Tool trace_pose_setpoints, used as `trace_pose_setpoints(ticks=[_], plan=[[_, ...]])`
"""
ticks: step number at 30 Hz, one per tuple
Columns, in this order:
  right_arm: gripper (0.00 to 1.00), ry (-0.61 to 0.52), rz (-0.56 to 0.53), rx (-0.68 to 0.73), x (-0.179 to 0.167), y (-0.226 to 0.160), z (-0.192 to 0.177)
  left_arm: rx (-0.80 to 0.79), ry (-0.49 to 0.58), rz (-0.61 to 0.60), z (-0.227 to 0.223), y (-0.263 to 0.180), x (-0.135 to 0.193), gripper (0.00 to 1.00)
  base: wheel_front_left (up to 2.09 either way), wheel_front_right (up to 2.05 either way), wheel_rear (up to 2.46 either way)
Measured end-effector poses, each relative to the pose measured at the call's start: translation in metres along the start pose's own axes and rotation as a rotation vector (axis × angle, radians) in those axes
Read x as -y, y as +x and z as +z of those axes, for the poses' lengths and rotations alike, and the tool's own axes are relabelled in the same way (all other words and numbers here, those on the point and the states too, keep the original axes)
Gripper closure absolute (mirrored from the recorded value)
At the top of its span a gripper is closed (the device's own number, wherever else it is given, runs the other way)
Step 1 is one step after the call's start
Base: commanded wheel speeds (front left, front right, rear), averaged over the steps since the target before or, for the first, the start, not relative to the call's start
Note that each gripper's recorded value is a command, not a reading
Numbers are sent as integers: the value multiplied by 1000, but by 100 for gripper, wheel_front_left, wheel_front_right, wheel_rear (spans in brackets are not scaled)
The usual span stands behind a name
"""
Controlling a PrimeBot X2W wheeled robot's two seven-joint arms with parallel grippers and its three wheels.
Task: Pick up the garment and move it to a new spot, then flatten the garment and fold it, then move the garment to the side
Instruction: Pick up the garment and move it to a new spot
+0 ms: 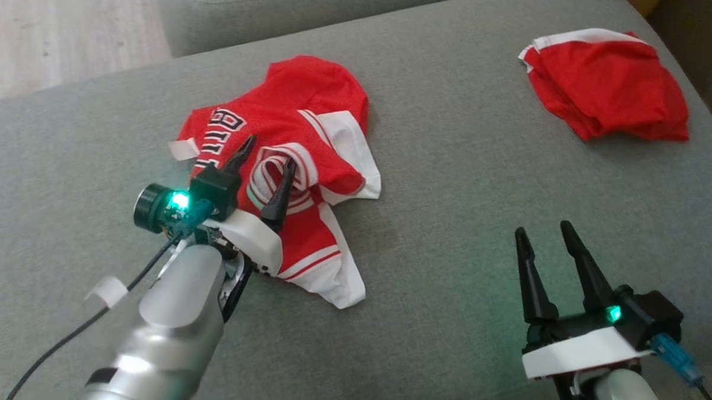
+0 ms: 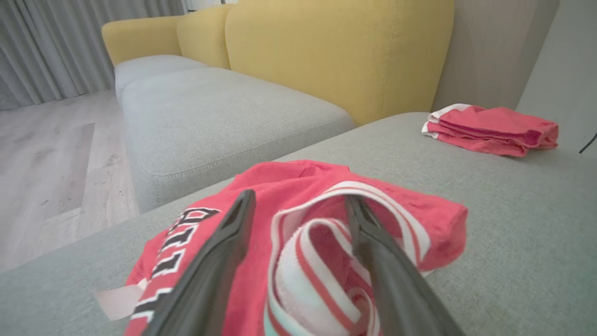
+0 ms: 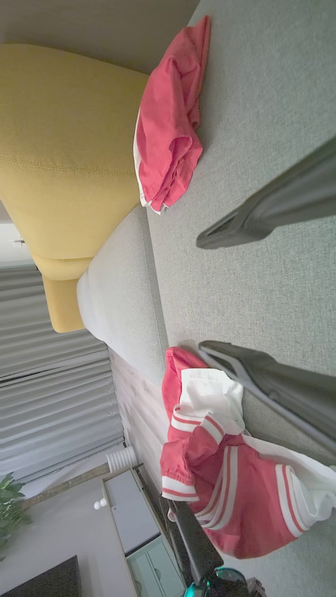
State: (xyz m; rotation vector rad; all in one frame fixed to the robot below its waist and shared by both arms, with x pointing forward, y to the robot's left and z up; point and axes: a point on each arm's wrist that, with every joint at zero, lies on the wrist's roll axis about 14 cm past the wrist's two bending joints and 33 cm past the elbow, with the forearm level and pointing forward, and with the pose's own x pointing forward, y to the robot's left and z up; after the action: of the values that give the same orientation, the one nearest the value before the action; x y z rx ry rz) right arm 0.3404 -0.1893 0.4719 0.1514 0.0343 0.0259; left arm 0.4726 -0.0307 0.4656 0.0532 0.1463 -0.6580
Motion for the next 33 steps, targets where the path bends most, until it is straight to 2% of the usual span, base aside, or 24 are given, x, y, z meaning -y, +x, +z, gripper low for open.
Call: trace_pose_setpoints(ticks=[6, 9, 17, 23, 27, 33], plan=[[0, 15, -14, -5, 3, -5, -4, 141, 16, 128, 36, -32, -14, 0, 0, 0, 0], [0, 14, 4, -6, -3, -7, -5, 165, 4, 166, 37, -53, -15, 0, 0, 0, 0], [0, 6, 128, 13, -42, -2, 0, 233, -50, 443, 27, -152, -44, 0, 0, 0, 0], [0, -28, 197, 46, -63, -3, 10, 286, -55, 608, 25, -219, -49, 0, 0, 0, 0], [0, -41, 214, 61, -69, -7, 14, 275, -66, 662, 12, -249, -41, 0, 0, 0, 0], [0, -49, 227, 41, -72, -15, 7, 253, -75, 683, -1, -266, -30, 0, 0, 0, 0]])
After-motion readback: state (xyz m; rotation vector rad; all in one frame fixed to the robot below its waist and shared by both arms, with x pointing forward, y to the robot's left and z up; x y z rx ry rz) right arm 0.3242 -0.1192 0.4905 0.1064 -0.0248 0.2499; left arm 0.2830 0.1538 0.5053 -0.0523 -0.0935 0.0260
